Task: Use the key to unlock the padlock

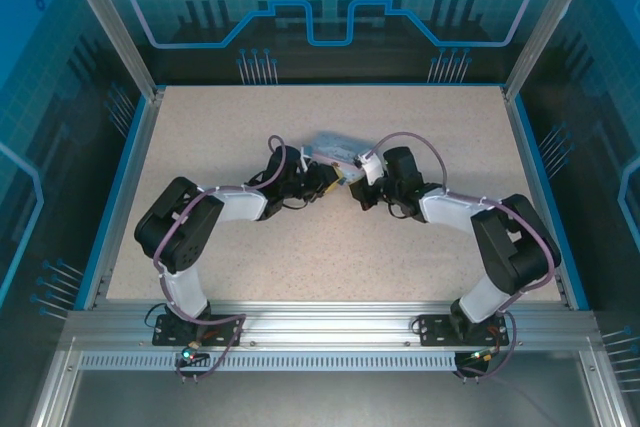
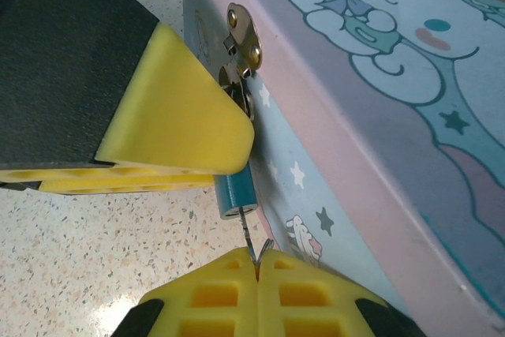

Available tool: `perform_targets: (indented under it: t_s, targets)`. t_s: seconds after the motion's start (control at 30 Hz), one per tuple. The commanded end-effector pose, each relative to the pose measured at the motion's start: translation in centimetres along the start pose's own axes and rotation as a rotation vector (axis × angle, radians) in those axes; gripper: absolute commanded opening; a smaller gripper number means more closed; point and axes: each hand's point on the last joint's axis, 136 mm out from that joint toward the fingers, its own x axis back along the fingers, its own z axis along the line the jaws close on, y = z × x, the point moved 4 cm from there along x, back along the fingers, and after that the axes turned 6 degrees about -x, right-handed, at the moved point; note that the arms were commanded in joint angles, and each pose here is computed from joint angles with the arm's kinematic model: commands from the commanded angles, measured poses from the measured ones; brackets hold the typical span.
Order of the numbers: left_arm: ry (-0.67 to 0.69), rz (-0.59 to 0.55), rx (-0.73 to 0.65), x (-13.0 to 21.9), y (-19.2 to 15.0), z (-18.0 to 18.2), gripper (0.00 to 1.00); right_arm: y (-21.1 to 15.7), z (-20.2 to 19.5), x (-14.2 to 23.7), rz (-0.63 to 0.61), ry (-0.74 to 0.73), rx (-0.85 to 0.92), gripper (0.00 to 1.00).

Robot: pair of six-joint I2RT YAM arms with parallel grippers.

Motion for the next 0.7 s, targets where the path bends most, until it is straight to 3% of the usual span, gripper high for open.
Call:
perform_targets:
  t_s: [0.0, 0.47, 0.63, 0.67]
  targets:
    - [-0.106, 0.209, -0.024, -0.4, -4.1, -2.6, 0.06, 5.6, 2.1, -0.3, -0.194, 0.053, 0.100, 0.00]
    - [-0.104, 0.217, -0.016, -1.1, -4.6, -2.3, 0.06, 6.7, 3.2, -2.0, -0.236, 0.076, 0.051, 0.00]
    - [-0.085, 0.215, 0.001, -1.6, -4.9, -1.0, 0.06, 5.3, 3.2, -1.6, -0.174, 0.016, -0.003, 0.00]
    - [-0.082, 0.214, 0.008, -1.7, -4.9, -0.7, 0.06, 3.7, 2.9, -1.8, -0.133, 0.007, -0.024, 0.00]
